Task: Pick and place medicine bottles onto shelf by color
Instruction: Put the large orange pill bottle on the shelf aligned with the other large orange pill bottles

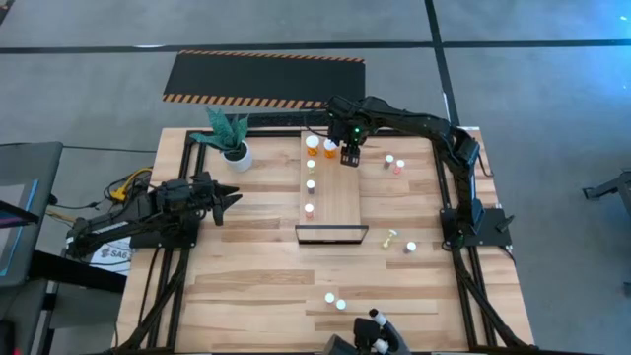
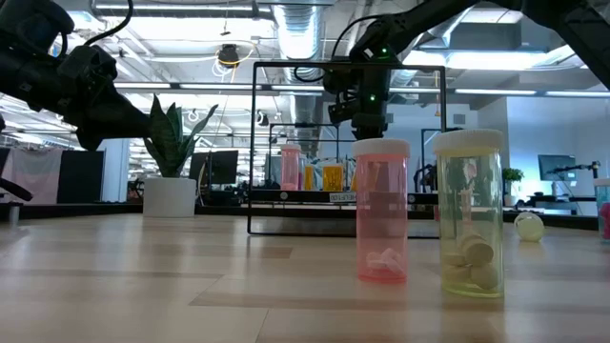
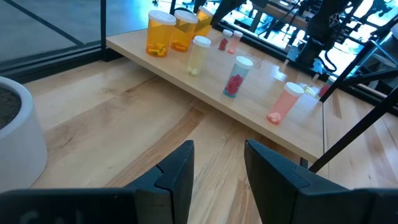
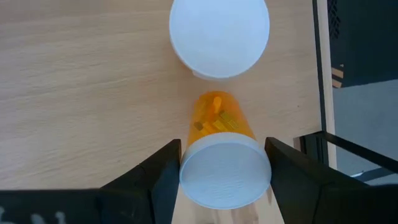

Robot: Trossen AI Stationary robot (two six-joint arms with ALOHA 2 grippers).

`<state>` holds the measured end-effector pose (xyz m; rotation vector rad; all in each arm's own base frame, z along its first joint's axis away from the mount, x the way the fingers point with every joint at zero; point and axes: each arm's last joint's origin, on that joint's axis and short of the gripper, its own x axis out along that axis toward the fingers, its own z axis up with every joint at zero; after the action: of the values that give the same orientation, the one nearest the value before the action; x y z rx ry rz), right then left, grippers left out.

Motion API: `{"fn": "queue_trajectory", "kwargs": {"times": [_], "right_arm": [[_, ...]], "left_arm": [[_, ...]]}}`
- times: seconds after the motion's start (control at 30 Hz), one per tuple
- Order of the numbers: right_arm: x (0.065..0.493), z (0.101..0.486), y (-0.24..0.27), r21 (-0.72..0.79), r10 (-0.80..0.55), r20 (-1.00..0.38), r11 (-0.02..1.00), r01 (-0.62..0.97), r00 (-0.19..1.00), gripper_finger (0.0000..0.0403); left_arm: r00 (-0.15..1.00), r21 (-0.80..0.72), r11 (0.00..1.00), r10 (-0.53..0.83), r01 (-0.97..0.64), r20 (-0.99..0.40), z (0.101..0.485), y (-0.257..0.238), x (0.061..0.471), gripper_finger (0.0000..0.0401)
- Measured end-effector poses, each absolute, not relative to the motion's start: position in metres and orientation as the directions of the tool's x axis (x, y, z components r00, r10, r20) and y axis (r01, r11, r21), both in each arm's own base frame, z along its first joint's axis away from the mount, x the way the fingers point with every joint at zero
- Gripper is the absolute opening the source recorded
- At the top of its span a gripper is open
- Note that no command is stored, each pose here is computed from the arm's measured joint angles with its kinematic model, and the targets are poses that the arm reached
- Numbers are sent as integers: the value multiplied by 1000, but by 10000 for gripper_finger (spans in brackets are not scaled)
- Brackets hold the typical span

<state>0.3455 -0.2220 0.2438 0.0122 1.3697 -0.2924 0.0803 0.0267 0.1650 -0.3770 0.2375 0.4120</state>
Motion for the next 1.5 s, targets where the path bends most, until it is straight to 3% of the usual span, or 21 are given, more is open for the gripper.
{"fn": "queue_trajectory", "kwargs": {"times": [1.5], "right_arm": [[343,244,-226,-168,-193,-966,975,148,174,231]], "left_arm": [[890,-307,849,344,-431,-299,165,27,80,128]]}}
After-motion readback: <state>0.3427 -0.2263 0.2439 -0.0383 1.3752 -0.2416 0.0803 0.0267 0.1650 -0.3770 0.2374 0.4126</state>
